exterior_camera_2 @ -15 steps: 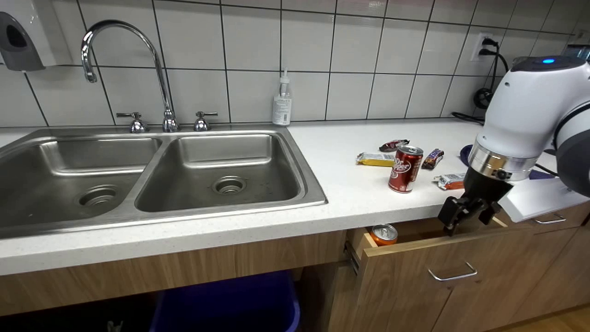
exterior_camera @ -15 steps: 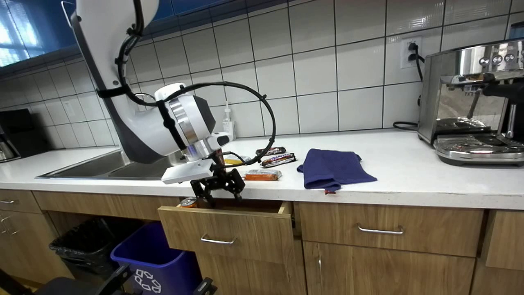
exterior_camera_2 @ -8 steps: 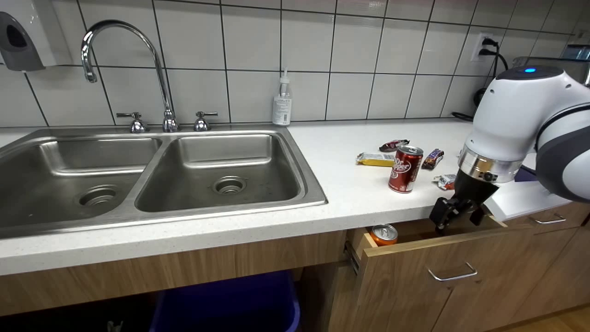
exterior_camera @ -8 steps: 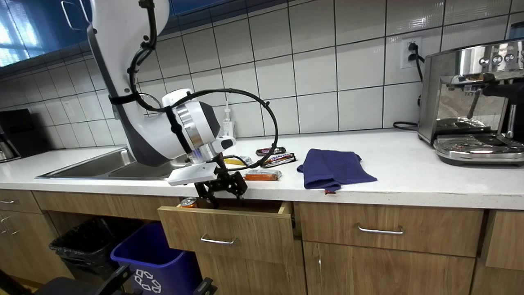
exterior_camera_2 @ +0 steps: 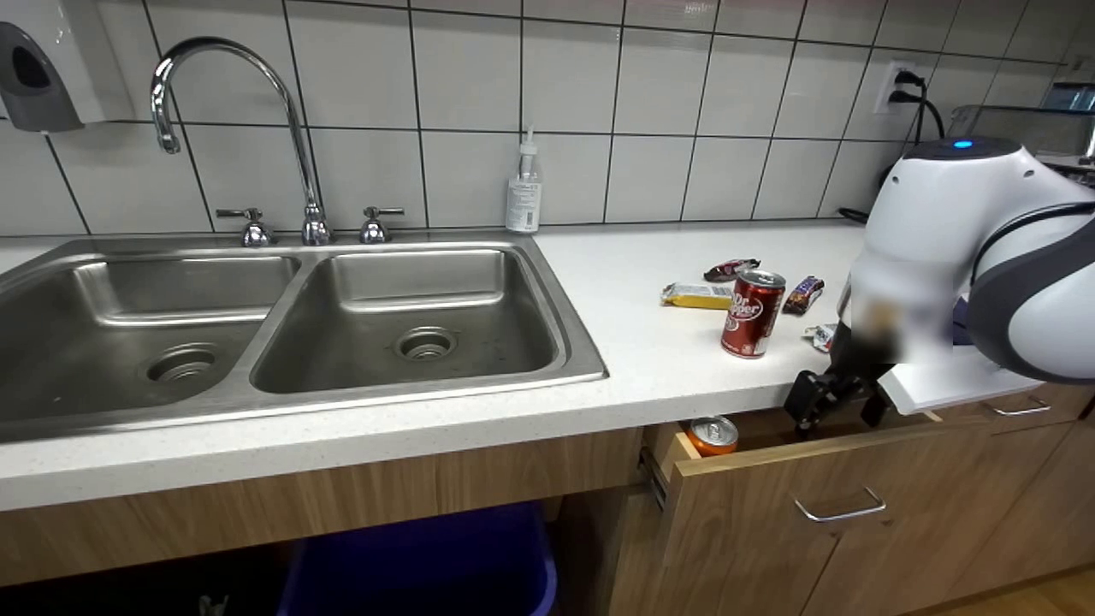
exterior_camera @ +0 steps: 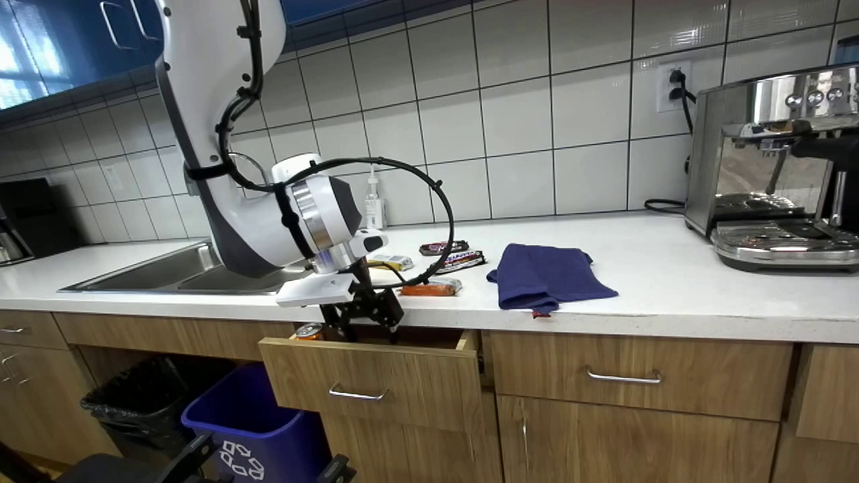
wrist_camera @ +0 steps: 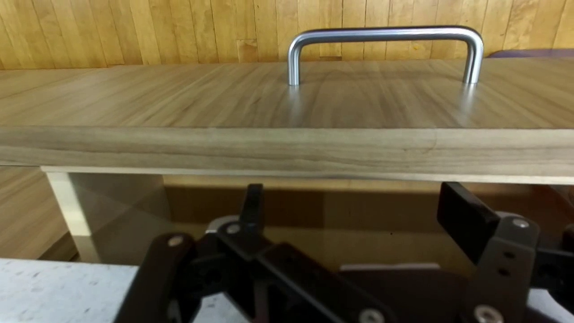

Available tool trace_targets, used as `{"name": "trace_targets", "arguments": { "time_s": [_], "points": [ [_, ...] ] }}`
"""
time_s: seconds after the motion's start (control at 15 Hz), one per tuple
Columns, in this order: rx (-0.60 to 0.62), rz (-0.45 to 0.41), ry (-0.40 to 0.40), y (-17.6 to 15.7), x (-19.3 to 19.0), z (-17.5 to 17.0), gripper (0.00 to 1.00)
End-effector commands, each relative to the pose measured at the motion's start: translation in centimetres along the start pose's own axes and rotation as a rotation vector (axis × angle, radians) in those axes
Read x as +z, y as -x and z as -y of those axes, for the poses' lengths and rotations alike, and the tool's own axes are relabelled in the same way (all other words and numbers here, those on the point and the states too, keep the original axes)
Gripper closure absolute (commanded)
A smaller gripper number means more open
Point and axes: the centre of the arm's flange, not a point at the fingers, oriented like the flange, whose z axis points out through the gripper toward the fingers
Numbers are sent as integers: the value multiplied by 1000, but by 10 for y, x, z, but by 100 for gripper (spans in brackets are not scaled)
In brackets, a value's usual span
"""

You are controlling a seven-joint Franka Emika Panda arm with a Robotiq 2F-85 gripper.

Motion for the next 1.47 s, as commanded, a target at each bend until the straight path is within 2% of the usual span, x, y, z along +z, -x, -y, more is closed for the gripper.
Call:
{"name": "trace_targets", "arguments": {
  "time_s": [0.0, 1.4],
  "points": [
    [5, 13, -20, 2, 2, -4, 0],
    [-24, 63, -31, 66, -3, -21, 0]
  ]
}}
